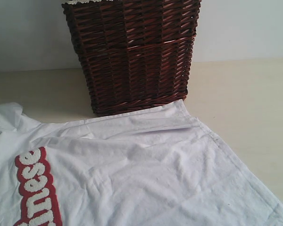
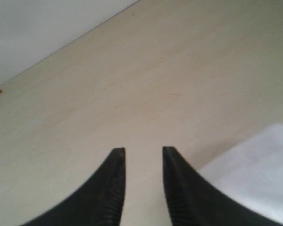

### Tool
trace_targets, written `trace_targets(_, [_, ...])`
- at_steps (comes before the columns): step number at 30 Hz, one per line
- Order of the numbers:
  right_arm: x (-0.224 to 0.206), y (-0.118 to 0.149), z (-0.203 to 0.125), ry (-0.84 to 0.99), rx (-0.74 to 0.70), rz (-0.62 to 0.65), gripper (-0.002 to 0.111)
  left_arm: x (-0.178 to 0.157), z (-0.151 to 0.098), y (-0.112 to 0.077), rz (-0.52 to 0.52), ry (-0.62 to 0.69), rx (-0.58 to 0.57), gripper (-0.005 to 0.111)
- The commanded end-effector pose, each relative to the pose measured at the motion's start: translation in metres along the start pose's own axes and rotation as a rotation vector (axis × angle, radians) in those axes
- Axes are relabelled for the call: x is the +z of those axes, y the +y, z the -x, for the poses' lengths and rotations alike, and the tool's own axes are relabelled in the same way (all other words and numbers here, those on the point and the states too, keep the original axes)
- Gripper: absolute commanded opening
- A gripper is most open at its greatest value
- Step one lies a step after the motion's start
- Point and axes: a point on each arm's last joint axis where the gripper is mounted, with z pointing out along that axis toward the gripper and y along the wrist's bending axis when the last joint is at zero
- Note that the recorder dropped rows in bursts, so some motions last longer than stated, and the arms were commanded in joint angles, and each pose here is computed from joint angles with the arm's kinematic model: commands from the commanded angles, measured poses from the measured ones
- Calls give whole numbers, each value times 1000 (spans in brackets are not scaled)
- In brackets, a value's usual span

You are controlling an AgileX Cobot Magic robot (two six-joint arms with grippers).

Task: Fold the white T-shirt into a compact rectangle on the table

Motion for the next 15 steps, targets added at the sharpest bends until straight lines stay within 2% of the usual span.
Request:
trace_targets(1, [0, -1, 0, -14, -9, -8, 11, 5, 5, 1, 83, -11, -96, 62])
trace_targets(3, [0, -1, 0, -14, -9, -8, 11, 5, 7, 0, 84, -24, -123, 72])
trace_targets(6, [0, -1, 0, -14, -9, -8, 11, 5, 8, -8, 31, -41, -136, 73])
trace_targets(12, [0, -1, 0, -14, -9, -8, 11, -27, -8, -41, -125, 9, -134, 51])
trace_targets(15, [0, -1, 0, -14, -9, -8, 11, -55, -20, -63, -250, 36, -116, 41])
